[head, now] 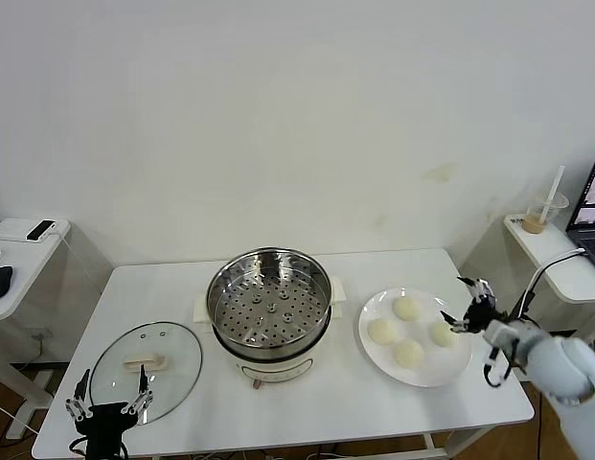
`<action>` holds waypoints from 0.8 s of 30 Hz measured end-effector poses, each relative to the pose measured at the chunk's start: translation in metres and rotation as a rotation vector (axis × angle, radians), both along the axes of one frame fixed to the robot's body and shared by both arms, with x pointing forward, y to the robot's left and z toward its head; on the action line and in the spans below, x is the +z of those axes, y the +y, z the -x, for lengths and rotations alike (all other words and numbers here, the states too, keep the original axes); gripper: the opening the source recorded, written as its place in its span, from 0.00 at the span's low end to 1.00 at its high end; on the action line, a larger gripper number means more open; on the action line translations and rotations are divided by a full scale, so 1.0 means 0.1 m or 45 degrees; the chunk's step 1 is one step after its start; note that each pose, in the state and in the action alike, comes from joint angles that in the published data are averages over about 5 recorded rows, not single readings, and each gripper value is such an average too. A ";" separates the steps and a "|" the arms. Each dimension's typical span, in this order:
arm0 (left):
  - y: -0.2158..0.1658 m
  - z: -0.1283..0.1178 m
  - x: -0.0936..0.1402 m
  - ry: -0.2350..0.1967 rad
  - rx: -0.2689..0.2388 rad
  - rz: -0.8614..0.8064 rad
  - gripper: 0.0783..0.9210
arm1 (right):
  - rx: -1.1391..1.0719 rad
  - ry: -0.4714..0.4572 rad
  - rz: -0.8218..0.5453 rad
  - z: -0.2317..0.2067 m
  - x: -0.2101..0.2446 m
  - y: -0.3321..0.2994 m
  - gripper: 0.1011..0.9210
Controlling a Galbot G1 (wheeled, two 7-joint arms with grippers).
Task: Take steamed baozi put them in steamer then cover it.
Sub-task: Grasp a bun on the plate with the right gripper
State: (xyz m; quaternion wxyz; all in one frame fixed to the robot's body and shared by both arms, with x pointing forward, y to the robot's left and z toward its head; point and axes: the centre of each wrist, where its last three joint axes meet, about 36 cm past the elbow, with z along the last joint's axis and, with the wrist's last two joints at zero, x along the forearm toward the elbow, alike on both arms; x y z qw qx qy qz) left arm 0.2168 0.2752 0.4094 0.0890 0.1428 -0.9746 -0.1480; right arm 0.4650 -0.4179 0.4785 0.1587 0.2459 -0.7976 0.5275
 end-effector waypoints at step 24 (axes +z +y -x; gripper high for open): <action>0.18 -0.18 0.12 -0.019 0.021 -0.054 0.88 | 0.376 0.655 0.401 -1.60 0.13 0.55 0.88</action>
